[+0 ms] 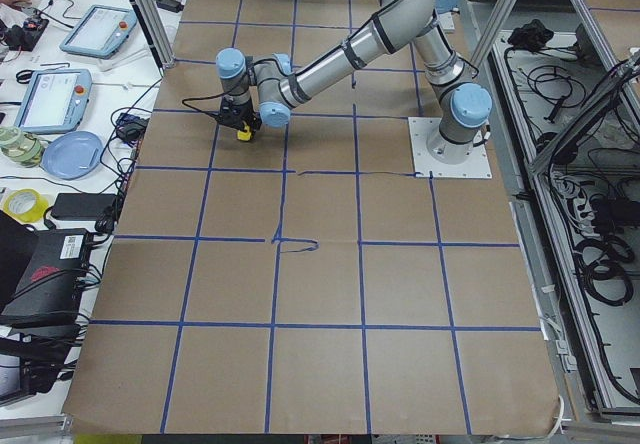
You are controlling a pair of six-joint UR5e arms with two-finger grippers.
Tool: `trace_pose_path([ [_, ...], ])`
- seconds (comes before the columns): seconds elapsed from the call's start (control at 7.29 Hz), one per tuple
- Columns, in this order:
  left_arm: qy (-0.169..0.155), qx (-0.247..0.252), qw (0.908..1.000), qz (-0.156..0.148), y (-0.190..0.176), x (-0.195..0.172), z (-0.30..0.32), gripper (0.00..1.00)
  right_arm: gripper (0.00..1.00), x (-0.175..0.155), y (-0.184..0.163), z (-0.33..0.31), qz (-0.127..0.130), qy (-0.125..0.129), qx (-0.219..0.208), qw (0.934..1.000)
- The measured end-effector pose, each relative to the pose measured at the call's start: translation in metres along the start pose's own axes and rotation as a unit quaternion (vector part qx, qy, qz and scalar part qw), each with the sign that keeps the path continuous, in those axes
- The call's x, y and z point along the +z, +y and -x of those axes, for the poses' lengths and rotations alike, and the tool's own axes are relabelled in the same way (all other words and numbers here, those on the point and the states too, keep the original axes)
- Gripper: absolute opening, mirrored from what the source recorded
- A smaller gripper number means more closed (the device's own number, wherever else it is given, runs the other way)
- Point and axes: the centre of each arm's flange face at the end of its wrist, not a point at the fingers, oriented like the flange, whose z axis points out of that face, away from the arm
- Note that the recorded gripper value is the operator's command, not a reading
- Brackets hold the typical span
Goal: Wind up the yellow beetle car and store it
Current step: 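Press the left gripper on the car and pull it backward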
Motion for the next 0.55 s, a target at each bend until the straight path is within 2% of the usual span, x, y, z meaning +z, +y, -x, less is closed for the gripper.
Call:
trace_pose_path([
  [0.55,-0.002,-0.028,0.9995,0.012,0.0021,0.0067,0.0013,0.00,1.00,-0.0001,-0.0002,-0.0007,0.000,0.000,0.000,1.0000],
])
